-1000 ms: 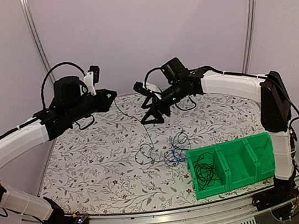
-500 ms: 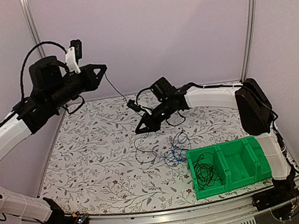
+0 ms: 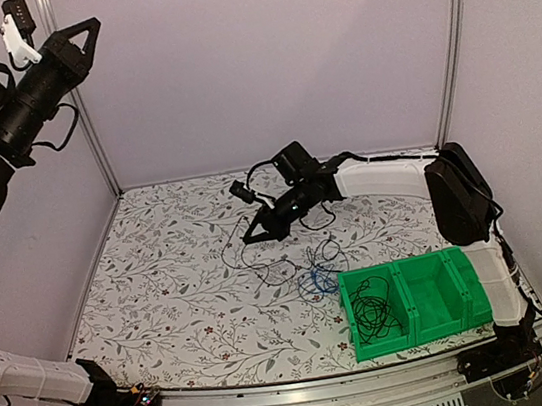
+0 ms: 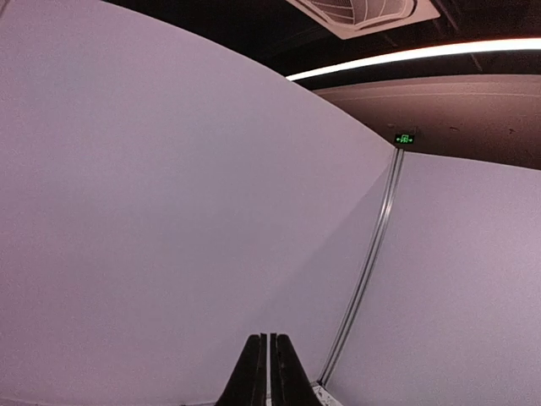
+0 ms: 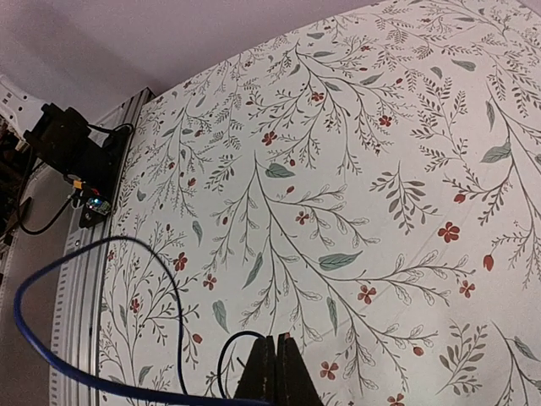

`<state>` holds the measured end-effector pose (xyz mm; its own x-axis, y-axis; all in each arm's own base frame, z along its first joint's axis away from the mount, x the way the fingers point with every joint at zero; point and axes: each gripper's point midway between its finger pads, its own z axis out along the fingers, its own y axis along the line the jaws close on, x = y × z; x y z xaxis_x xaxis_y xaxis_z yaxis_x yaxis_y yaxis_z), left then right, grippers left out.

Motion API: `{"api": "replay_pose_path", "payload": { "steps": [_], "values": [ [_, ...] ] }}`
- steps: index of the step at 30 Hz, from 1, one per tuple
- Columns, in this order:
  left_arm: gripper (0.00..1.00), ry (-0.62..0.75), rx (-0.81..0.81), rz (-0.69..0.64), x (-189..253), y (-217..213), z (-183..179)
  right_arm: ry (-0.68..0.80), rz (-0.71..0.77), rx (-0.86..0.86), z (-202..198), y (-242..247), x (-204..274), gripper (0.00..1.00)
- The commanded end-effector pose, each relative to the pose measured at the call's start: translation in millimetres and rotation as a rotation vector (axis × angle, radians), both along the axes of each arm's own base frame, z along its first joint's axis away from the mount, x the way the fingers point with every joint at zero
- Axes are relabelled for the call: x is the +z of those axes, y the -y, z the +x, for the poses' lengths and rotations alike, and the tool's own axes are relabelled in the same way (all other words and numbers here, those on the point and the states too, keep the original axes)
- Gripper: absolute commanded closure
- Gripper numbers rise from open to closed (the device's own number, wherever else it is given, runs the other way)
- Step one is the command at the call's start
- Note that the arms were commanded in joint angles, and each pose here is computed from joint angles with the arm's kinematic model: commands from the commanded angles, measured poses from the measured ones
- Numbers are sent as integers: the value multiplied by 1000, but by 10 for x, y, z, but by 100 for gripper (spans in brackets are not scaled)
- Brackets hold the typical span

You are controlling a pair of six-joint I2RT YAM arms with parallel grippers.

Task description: Untangle the cables

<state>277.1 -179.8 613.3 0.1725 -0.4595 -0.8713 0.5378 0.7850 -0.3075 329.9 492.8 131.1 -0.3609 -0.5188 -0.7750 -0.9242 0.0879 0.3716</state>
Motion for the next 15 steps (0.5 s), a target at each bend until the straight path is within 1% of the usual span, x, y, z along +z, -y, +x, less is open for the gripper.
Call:
{"api": "replay_pose_path", "payload": {
  "steps": [1, 3, 5, 6, 11, 12, 15],
  "values": [
    [100, -25, 36, 62, -131, 68, 115, -36, -14, 6, -23, 3, -123, 100],
    [100, -80, 55, 102, -368, 115, 226, -17, -13, 2, -10, 12, -66, 100],
    [100, -156, 53, 157, -758, 208, 345, 23, 4, 1, -1, 24, 112, 100],
    [97, -193, 49, 170, -952, 241, 388, 37, 10, 1, -1, 29, 179, 100],
    [63, -338, 69, 211, -1869, 234, 477, 115, 71, 4, -27, 64, 693, 100],
    [59, -358, 75, 221, -2031, 220, 484, 126, 82, 5, -36, 72, 786, 100],
    [53, -399, 68, 259, -2476, 227, 503, 155, 114, 15, -73, 91, 1014, 100]
  ]
}}
